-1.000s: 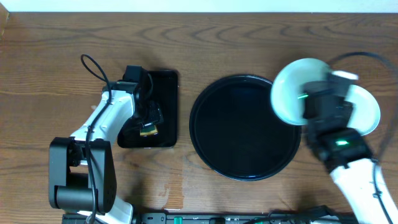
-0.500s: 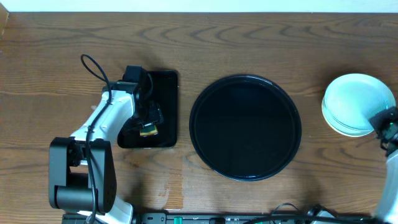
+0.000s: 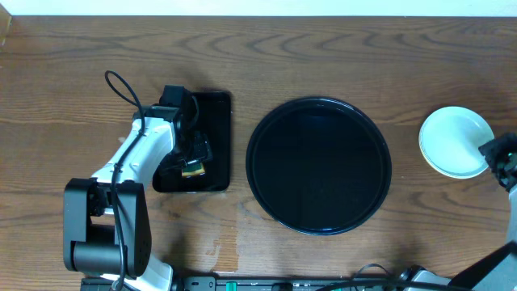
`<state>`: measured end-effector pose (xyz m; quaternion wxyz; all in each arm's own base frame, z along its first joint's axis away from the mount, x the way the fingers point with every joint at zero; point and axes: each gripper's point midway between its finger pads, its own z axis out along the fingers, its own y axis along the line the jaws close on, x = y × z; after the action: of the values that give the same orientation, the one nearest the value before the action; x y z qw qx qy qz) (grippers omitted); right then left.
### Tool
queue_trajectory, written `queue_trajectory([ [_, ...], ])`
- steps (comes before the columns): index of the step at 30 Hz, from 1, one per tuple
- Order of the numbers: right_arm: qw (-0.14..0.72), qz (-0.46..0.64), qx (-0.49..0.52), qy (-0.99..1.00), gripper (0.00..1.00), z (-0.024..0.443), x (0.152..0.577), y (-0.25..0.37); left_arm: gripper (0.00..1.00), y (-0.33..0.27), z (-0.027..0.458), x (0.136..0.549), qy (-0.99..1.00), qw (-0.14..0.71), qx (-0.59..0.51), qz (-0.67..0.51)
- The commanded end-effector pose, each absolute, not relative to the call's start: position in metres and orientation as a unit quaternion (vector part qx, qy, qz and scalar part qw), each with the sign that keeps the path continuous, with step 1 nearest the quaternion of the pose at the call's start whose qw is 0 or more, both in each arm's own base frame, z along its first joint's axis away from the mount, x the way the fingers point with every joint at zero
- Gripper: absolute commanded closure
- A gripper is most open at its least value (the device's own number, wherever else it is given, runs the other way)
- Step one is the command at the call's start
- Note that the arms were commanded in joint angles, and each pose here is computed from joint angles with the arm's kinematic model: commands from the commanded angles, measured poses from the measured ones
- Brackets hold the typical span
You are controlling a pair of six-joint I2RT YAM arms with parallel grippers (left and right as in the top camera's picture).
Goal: Clean dirty plates on tray and stack at the side
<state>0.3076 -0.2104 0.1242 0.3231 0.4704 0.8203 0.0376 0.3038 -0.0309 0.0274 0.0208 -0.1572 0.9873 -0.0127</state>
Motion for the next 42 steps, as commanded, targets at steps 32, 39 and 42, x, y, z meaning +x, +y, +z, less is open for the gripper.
queue_trajectory([
  [32,0.433,0.250,0.043,0.865,0.01,0.275,0.191,0.054,0.17,-0.029,0.027,0.303,0.987,0.020,-0.157,-0.009],
  [39,0.471,0.133,0.012,0.872,0.01,0.270,0.207,0.027,0.17,-0.029,0.027,0.303,0.987,0.020,-0.157,-0.009],
  [42,0.506,0.114,-0.075,0.852,0.01,0.269,0.216,0.040,0.17,-0.029,0.027,0.303,0.987,0.020,-0.157,-0.009],
])
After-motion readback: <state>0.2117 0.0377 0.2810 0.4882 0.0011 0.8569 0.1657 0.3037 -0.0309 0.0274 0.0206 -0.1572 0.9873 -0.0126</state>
